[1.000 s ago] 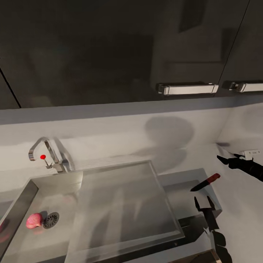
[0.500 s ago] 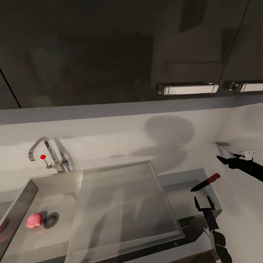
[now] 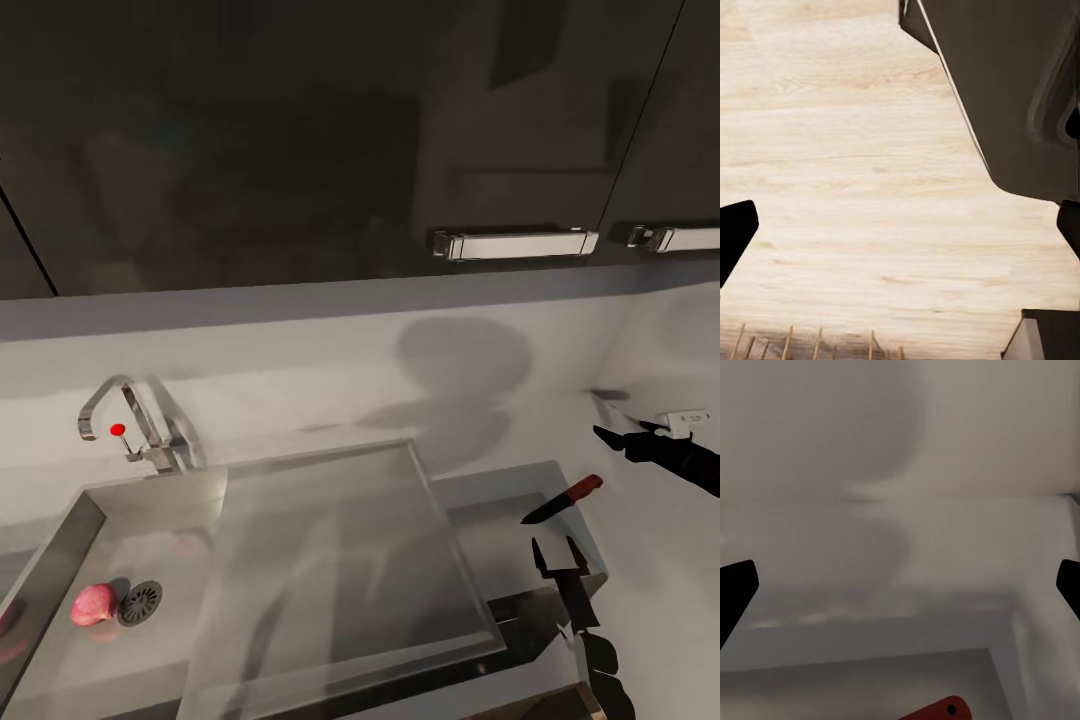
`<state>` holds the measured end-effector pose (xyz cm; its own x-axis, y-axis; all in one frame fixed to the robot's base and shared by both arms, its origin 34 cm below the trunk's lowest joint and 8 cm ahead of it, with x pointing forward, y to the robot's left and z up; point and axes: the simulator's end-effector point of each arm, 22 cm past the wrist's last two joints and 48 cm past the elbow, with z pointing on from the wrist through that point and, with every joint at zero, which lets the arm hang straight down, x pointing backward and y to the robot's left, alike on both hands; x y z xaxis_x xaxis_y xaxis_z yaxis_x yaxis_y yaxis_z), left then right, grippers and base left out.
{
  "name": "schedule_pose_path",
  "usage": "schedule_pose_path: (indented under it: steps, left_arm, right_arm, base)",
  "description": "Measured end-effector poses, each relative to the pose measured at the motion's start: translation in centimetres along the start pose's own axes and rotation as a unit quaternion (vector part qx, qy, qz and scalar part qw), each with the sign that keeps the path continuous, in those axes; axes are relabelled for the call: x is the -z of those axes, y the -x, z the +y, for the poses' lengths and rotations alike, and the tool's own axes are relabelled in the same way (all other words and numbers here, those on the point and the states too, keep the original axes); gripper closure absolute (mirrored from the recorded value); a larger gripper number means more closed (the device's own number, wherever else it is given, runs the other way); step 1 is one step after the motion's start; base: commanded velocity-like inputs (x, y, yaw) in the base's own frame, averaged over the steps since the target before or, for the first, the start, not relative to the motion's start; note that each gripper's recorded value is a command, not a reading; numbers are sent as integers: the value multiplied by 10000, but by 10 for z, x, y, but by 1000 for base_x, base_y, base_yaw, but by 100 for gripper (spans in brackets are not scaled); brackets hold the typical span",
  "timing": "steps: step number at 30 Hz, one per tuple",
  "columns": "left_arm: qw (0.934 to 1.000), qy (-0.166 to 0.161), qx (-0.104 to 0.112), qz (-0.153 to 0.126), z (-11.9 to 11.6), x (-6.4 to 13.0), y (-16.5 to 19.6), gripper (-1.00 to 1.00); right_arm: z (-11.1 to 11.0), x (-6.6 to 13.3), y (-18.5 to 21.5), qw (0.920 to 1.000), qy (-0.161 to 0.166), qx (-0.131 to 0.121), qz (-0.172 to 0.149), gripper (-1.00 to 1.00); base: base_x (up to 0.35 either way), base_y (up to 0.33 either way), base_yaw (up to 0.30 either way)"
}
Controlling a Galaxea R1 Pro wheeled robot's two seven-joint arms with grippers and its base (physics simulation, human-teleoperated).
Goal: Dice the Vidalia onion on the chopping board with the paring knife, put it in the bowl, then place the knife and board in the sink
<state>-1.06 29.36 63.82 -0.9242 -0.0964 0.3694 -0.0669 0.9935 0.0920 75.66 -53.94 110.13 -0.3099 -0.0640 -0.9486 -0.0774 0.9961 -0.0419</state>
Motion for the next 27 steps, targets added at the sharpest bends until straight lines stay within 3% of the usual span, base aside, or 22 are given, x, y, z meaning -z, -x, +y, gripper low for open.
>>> schedule_pose_path:
  steps: [1, 4, 13, 20, 22, 24, 25, 27]
  left_arm:
    - [9993, -5, -2, -377, -1, 1, 17, -100]
    - [9985, -12, -1, -551, -2, 1, 24, -100]
    - [9981, -30, -2, -609, -4, 2, 27, -100]
    - [9982, -14, 0, -600, -1, 2, 26, -100]
    - [9982, -17, -1, -600, -2, 2, 26, -100]
    - [9982, -16, 0, -600, -2, 2, 26, -100]
    - [9982, -18, -1, -601, -2, 2, 26, -100]
    - [9982, -26, -1, -599, -3, 2, 26, -100]
  right_arm:
    - [0, 0, 0, 10000, -5, 4, 2, -100]
    - [0, 0, 0, 10000, -6, 1, 1, -100]
    - [3, -1, -6, 10000, 21, -8, 89, -100]
    - [15, 0, -50, 9957, 143, 46, 917, -100]
    - [10, 4, -63, 9922, 95, 270, 1214, -100]
    - [-5, 11, -72, 9860, -32, 726, 1502, -100]
    - [-14, 18, -75, 9798, -42, 1090, 1675, -100]
    - [-7, 26, -78, 9663, 319, 1686, 1917, -100]
  base:
    - [0, 0, 0]
    - [0, 0, 0]
    - [0, 0, 0]
    - [0, 0, 0]
    - [0, 0, 0]
    - [0, 0, 0]
    - [0, 0, 0]
    - [0, 0, 0]
